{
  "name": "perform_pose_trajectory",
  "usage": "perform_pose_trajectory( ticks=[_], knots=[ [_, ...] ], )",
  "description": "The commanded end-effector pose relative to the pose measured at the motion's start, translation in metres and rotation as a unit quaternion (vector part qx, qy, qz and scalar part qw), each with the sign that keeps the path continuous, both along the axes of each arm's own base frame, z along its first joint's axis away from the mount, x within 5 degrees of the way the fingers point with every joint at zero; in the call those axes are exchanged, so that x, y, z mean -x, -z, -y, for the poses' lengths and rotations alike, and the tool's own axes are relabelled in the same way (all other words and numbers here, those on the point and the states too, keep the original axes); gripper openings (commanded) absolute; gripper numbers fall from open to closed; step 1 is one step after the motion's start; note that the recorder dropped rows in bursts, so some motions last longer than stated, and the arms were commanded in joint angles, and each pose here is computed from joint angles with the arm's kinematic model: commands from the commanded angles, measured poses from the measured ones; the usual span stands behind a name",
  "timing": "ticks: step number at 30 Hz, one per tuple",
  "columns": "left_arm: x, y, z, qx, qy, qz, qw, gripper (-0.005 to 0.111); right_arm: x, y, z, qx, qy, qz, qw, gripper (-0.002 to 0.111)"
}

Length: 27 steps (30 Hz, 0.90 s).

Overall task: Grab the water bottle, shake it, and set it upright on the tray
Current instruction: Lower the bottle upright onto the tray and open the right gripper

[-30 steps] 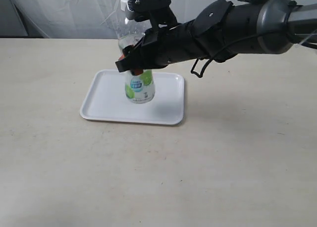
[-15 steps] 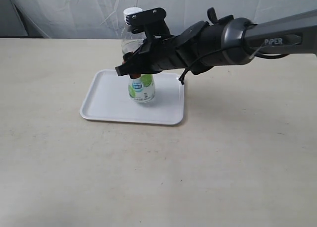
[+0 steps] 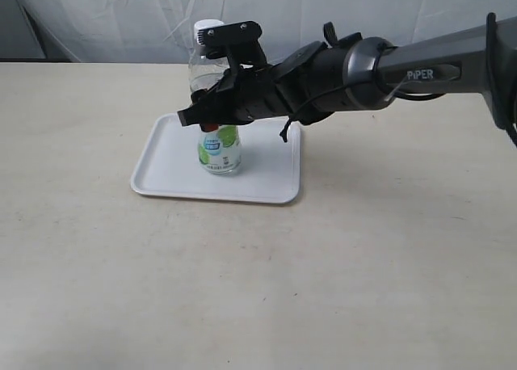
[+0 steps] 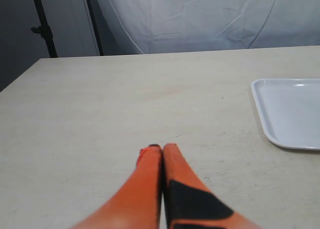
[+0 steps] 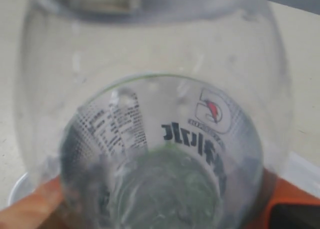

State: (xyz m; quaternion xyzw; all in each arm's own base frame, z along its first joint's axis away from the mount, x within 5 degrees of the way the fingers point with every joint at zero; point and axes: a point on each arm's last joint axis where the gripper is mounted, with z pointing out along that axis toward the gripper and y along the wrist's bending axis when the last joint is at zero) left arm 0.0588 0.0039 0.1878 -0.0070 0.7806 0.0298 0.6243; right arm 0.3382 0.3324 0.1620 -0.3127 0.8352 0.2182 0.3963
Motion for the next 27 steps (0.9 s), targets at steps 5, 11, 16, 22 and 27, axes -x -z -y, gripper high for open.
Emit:
perform_pose_trajectory(
  ticks=[5, 11, 16, 22, 27],
  knots=[
    [0.0, -0.001, 0.0, 0.008, -0.001, 0.008, 1.0, 0.0, 0.003, 0.001, -0.003, -0.007, -0.025, -0.018, 0.999, 0.035],
    [0.0, -0.001, 0.0, 0.008, -0.001, 0.008, 1.0, 0.0, 0.007, 0.002, -0.005, -0.011, -0.045, -0.031, 0.998, 0.073],
    [0.0, -0.001, 0.0, 0.008, -0.001, 0.008, 1.0, 0.0, 0.012, 0.002, -0.007, -0.02, -0.061, -0.052, 0.997, 0.074],
    [0.0, -0.001, 0.0, 0.008, -0.001, 0.008, 1.0, 0.0, 0.014, 0.002, -0.009, -0.026, -0.071, -0.065, 0.995, 0.086],
    [0.0, -0.001, 0.0, 0.008, -0.001, 0.008, 1.0, 0.0, 0.016, 0.007, -0.006, -0.011, -0.073, -0.072, 0.995, 0.086]
  ],
)
